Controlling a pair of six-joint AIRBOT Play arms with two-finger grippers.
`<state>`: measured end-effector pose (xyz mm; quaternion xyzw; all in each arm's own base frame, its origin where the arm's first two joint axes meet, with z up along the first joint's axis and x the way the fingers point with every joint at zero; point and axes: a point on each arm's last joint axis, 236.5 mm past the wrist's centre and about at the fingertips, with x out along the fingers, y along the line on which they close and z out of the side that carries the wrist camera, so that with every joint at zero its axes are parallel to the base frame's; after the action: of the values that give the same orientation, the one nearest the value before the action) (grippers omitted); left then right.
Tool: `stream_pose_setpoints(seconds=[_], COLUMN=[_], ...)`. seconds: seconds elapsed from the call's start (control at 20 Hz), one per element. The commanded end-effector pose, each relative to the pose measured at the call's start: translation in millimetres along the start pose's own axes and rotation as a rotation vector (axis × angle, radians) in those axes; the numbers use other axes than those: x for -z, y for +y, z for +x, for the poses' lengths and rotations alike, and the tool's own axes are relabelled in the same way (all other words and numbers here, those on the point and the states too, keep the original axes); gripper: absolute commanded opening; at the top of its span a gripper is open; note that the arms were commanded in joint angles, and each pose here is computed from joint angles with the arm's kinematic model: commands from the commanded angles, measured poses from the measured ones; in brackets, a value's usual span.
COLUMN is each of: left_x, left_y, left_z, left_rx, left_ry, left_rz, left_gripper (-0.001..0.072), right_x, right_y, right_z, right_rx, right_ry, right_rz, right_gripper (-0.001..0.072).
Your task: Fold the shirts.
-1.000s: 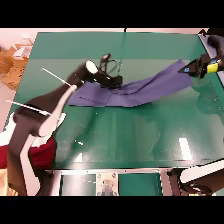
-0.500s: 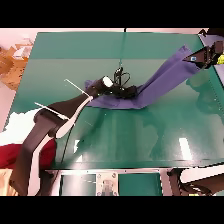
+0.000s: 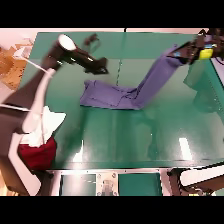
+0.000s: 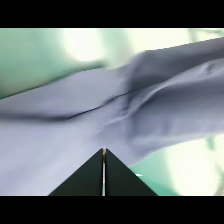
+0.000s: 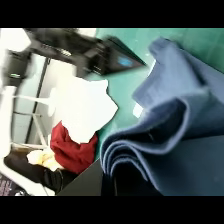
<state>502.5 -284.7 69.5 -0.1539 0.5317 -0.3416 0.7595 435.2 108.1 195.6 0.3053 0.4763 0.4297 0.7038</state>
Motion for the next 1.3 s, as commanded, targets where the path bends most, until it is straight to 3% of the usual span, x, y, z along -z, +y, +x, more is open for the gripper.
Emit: stream_pose_setpoints(seconds=[0.0, 0.15, 0.4, 0.45, 0.5, 0.55, 0.7, 0.95, 1.1, 1.25], left_x=[-4.6, -5.1, 19.7, 22.0, 22.5, 22.4, 22.3, 22.4, 22.7, 23.1], left_y=[56.3, 73.7, 103.2, 106.9, 110.7, 113.7, 119.0, 120.1, 120.7, 122.0], left_z=[-103.7, -150.8, -172.5, -175.3, -178.9, -181.1, -185.8, -186.0, -186.1, -186.5], left_rx=[-0.224, -0.257, -0.274, -0.276, -0.279, -0.282, -0.288, -0.293, -0.295, -0.301], left_ry=[-0.043, -0.08, 0.003, 0.008, 0.005, 0.001, -0.005, -0.004, -0.003, -0.002], left_rz=[0.018, 0.03, 0.025, 0.016, 0.007, 0.001, -0.003, -0.004, -0.004, -0.005], left_gripper=[0.0031, 0.0031, 0.0032, 0.0031, 0.0031, 0.0032, 0.0031, 0.0032, 0.0031, 0.0032], right_x=[-9.7, -2.0, 35.7, 49.8, 67.4, 79.6, 49.6, -6.4, 13.7, 58.7], right_y=[6.8, 7.0, 16.7, 16.1, 14.1, 11.3, -1.2, -74.7, -151.4, -195.5], right_z=[76.7, 174.2, 364.1, 397.9, 419.9, 428.7, 383.8, 212.7, 123.8, 115.6], right_rx=[0.103, 0.198, 0.154, 0.144, 0.145, 0.151, 0.182, 0.326, 0.523, 0.565], right_ry=[0.002, -0.017, -0.137, -0.165, -0.152, -0.121, -0.107, -0.068, 0.004, 0.075], right_rz=[0.001, -0.01, 0.015, 0.032, 0.034, 0.027, 0.01, 0.145, 0.306, 0.443], right_gripper=[0.0013, 0.0014, 0.0023, 0.0217, 0.0475, 0.0525, 0.0524, 0.0524, 0.0524, 0.0541])
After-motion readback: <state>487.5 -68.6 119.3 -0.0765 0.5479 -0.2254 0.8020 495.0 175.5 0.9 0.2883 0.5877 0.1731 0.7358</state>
